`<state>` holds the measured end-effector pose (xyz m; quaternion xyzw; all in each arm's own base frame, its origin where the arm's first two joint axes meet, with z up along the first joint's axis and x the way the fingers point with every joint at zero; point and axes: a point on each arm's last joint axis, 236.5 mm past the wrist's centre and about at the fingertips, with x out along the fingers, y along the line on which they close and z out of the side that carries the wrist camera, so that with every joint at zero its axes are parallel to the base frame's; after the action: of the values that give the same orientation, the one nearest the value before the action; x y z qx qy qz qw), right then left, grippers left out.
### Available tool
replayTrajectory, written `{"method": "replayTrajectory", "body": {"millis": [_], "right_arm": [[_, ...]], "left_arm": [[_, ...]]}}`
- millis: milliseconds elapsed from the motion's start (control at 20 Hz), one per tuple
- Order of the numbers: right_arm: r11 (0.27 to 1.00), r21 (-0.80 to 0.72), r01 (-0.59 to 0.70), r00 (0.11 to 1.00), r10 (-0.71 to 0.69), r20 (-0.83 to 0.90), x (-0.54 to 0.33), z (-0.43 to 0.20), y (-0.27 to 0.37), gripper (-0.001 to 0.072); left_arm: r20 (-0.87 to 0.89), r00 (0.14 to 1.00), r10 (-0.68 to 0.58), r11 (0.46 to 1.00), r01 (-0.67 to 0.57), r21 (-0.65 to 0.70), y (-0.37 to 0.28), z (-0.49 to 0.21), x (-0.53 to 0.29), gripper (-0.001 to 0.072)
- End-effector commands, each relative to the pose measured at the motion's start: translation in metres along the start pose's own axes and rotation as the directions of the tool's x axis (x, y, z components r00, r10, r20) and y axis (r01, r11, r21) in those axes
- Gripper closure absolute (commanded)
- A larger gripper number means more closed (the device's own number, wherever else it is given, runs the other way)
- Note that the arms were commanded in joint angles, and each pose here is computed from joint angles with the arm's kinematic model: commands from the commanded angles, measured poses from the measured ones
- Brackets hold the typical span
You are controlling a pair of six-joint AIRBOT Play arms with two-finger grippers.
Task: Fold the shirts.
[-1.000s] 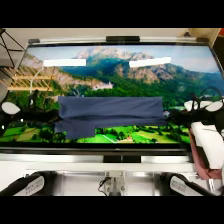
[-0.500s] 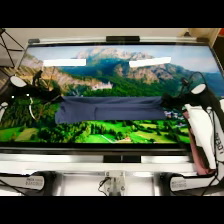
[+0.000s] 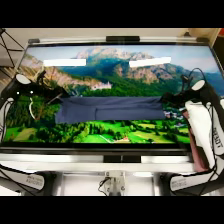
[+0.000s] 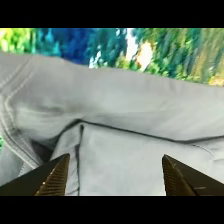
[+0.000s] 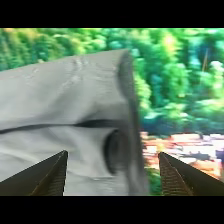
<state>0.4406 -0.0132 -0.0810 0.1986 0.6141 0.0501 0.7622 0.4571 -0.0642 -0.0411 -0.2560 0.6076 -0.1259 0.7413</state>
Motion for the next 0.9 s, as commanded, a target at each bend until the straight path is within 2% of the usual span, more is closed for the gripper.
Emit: {"method": "replayTrajectory", "body": {"millis": [0,250,300,400,450,550,600,700,750,850], "right_arm": [[1.000,0.023,-0.006,0.998,0.007,-0.055,0.011,-0.009,-0.008,0.0030],[0.971,0.161,-0.177,0.973,0.198,-0.122,0.037,-0.022,0.026,0.0031],[0.968,0.164,-0.191,0.965,0.216,-0.146,0.038,-0.027,0.032,0.0061],[0.972,0.121,-0.200,0.955,0.221,-0.199,0.041,-0.040,0.044,0.0219],[0.973,0.094,-0.210,0.951,0.225,-0.210,0.041,-0.043,0.051,0.0328],[0.973,0.056,-0.225,0.950,0.232,-0.210,0.036,-0.040,0.062,0.0643],[0.971,0.038,-0.237,0.950,0.240,-0.200,0.026,-0.036,0.067,0.0639],[0.968,-0.028,-0.250,0.955,0.242,-0.170,-0.003,-0.025,0.078,0.0639],[0.964,-0.054,-0.259,0.958,0.249,-0.141,-0.024,-0.019,0.086,0.0639],[0.959,-0.094,-0.267,0.962,0.259,-0.084,-0.067,-0.016,0.103,0.0638]], "left_arm": [[-0.009,1.000,-0.021,0.999,0.021,0.041,-0.020,0.000,-0.012,0.0048],[-0.038,0.996,-0.083,0.991,0.086,0.100,-0.068,-0.015,-0.007,0.0048],[-0.050,0.994,-0.094,0.988,0.099,0.114,-0.078,-0.020,-0.003,0.0048],[-0.070,0.993,-0.099,0.983,0.108,0.151,-0.096,-0.029,0.006,0.0048],[-0.079,0.992,-0.101,0.979,0.113,0.169,-0.104,-0.034,0.011,0.0049],[-0.103,0.989,-0.102,0.973,0.121,0.198,-0.117,-0.044,0.018,0.0060],[-0.113,0.988,-0.103,0.970,0.125,0.210,-0.123,-0.049,0.022,0.0146],[-0.148,0.984,-0.101,0.962,0.135,0.238,-0.136,-0.062,0.035,0.0545],[-0.160,0.982,-0.099,0.957,0.138,0.254,-0.144,-0.069,0.044,0.0671],[-0.172,0.979,-0.106,0.945,0.153,0.290,-0.166,-0.083,0.073,0.0670]]}}
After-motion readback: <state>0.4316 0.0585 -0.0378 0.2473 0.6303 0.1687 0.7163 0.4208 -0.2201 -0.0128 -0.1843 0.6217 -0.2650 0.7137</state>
